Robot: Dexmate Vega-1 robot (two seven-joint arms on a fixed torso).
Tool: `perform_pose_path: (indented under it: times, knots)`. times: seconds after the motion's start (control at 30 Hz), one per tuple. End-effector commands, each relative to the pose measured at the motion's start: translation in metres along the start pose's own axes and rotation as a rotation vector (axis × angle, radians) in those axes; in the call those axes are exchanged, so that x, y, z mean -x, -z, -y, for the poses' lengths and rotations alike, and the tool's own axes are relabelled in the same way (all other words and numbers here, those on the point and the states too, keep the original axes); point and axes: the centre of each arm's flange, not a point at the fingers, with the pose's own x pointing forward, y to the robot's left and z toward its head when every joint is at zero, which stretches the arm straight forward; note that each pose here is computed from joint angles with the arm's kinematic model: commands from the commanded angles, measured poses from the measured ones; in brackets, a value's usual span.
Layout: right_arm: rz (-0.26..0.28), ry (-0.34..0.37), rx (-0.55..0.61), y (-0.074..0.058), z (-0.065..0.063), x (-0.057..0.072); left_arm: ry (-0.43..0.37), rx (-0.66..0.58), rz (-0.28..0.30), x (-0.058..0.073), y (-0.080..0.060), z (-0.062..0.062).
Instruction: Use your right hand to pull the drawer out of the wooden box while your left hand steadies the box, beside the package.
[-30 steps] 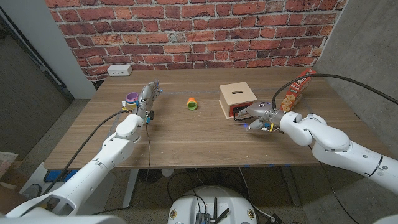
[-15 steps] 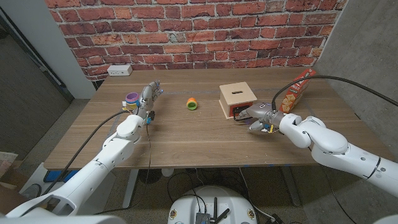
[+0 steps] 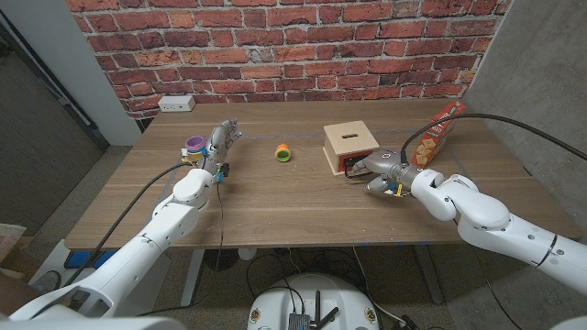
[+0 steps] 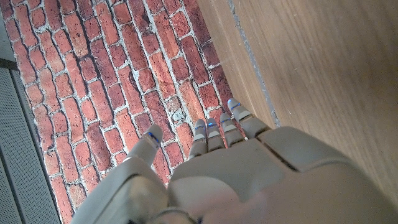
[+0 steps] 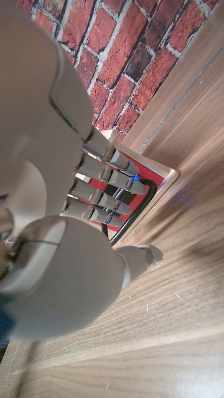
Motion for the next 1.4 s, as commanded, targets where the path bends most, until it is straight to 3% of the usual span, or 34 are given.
perform_pose_path:
  times: [0.03,0.63,1.4]
  knots:
    - [-0.005,0.056,0.03,-0.001,0.0011,-0.0032,0.002,0.007,-0.002,0.0021,0.0018,0.0032]
    - [-0.027,0.094,0.109,-0.0014,-0.0055,-0.008,0.002,0.008,-0.005,0.0018,0.0027,0.0047]
    - [-0.004,0.143,0.139,-0.0048,-0.0049,-0.0111,-0.002,0.012,-0.008,0.0021,0.0048,0.0045]
